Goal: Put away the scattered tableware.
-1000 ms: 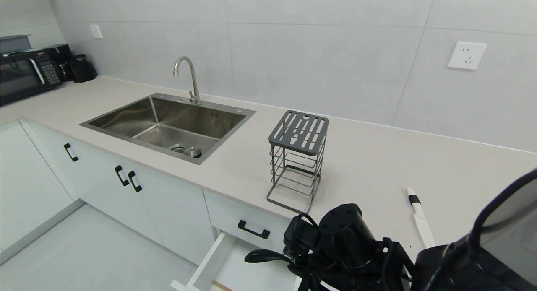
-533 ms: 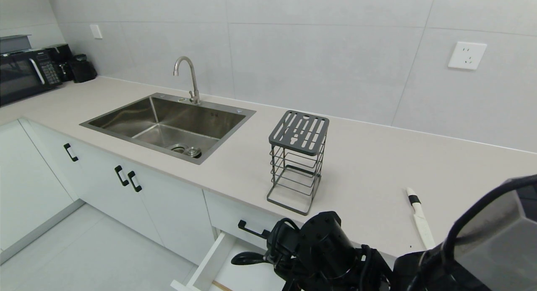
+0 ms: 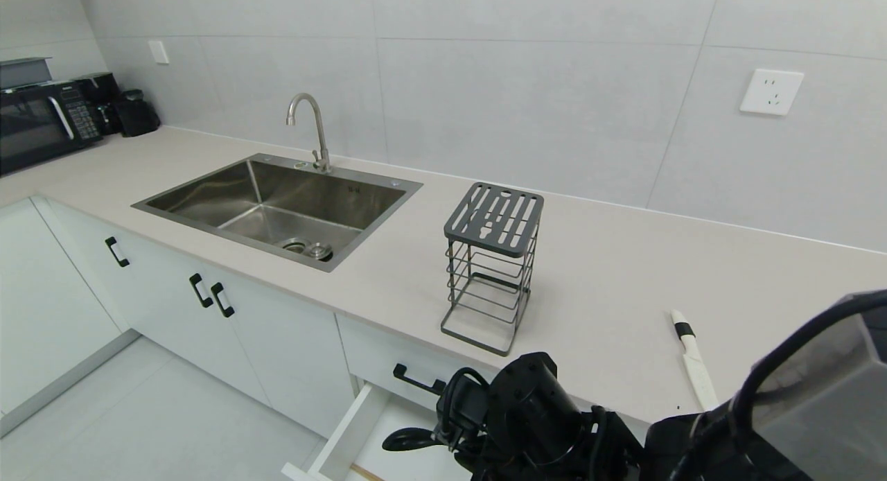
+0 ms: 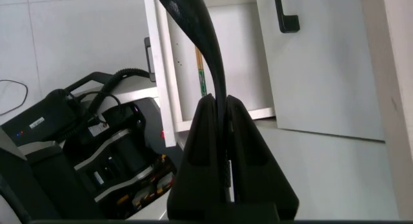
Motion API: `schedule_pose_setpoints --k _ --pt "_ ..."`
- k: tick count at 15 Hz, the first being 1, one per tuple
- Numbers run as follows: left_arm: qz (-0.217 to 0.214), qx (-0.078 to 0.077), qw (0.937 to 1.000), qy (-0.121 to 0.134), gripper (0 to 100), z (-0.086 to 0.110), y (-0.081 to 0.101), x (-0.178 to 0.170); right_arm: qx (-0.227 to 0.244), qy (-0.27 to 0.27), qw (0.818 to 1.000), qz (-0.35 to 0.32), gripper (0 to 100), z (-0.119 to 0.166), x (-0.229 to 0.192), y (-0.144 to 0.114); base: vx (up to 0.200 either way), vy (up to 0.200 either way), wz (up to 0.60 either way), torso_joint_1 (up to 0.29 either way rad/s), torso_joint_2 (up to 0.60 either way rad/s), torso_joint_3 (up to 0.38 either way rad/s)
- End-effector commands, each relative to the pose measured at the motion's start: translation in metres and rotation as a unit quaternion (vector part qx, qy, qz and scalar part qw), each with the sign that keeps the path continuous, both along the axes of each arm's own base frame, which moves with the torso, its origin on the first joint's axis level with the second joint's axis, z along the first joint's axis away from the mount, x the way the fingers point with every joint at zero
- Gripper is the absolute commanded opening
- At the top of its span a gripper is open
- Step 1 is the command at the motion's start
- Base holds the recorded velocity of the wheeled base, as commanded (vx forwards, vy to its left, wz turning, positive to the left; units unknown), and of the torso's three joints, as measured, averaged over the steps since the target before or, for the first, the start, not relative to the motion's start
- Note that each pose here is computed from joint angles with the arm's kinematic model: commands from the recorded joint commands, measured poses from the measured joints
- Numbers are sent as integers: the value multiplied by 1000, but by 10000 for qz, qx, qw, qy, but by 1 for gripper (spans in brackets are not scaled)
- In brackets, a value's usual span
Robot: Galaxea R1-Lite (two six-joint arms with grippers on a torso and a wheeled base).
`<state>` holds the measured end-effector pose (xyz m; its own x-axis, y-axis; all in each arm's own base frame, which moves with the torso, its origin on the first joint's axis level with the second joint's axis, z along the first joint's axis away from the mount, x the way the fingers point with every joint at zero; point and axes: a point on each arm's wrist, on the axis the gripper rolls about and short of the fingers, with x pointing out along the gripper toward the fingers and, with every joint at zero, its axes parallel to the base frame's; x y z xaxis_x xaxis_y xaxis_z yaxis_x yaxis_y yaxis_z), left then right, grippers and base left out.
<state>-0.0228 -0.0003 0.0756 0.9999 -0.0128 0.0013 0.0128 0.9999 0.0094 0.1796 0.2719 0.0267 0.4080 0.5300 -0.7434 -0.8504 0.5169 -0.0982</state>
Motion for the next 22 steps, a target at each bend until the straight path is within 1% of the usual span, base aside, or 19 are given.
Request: schedule_pose_setpoints --k 1,5,7,10,17,22 --pt "2 -1 10000 -1 100 0 0 0 -13 5 10000 -9 0 -5 5 6 0 0 0 0 0 0" --pt "2 -1 10000 -1 100 0 0 0 128 -89 9999 -63 0 -11 22 25 0 0 0 0 0 0" --pt "2 -1 10000 -1 100 0 0 0 80 -50 9999 -73 0 -18 24 26 0 0 0 0 0 0" --pt "2 -1 10000 -1 100 0 0 0 159 -84 9998 -80 0 -24 30 32 0 0 0 0 0 0" --pt "2 -1 10000 -1 100 0 0 0 143 -119 9998 -89 0 -28 33 34 0 0 0 -219 435 209" --pt "2 -1 10000 -1 100 0 0 0 92 -121 9999 -52 0 -30 34 34 0 0 0 -34 70 32"
